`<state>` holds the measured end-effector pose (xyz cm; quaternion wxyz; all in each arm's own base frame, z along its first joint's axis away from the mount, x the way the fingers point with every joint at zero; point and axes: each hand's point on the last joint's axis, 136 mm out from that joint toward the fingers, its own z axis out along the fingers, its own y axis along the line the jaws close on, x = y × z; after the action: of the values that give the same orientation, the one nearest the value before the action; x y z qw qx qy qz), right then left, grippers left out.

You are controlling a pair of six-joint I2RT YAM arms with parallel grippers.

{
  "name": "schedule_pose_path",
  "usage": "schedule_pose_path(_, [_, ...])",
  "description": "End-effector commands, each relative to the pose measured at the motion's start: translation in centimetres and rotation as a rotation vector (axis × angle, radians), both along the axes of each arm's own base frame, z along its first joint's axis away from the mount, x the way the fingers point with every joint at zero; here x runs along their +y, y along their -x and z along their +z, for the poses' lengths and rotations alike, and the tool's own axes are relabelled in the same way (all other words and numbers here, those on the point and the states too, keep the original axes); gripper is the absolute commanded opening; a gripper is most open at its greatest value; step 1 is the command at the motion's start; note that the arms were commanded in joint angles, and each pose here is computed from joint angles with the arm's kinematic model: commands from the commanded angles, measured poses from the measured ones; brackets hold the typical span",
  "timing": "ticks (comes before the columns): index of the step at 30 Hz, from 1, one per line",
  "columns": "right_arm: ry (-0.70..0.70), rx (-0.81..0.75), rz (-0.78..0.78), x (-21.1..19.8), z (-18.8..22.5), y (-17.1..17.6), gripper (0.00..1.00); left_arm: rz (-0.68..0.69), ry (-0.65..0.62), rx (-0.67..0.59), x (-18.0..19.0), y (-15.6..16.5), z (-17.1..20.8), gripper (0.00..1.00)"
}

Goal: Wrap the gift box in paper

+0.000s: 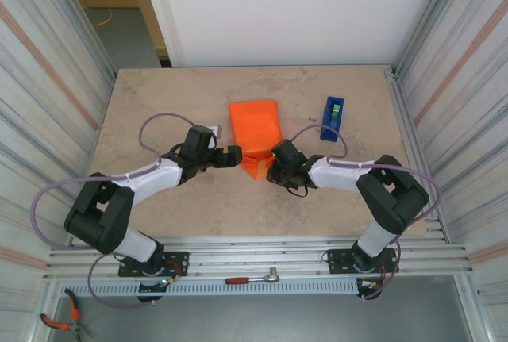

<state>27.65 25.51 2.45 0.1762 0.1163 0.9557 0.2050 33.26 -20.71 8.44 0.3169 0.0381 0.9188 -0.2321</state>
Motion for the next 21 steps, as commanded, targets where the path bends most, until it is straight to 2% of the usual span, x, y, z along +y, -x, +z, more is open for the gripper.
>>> schedule_pose_path(1, [-0.007,-0.004,-0.013,0.7,0.2,-0.6,0.26,0.008,0.021,-0.010,0.3,0.2,0.6,0.99])
schedule_pose_path(21, [-0.011,0.007,-0.014,1.0,-0.4,-1.0,0.20,0.004,0.026,-0.004,0.2,0.3,0.4,0.99])
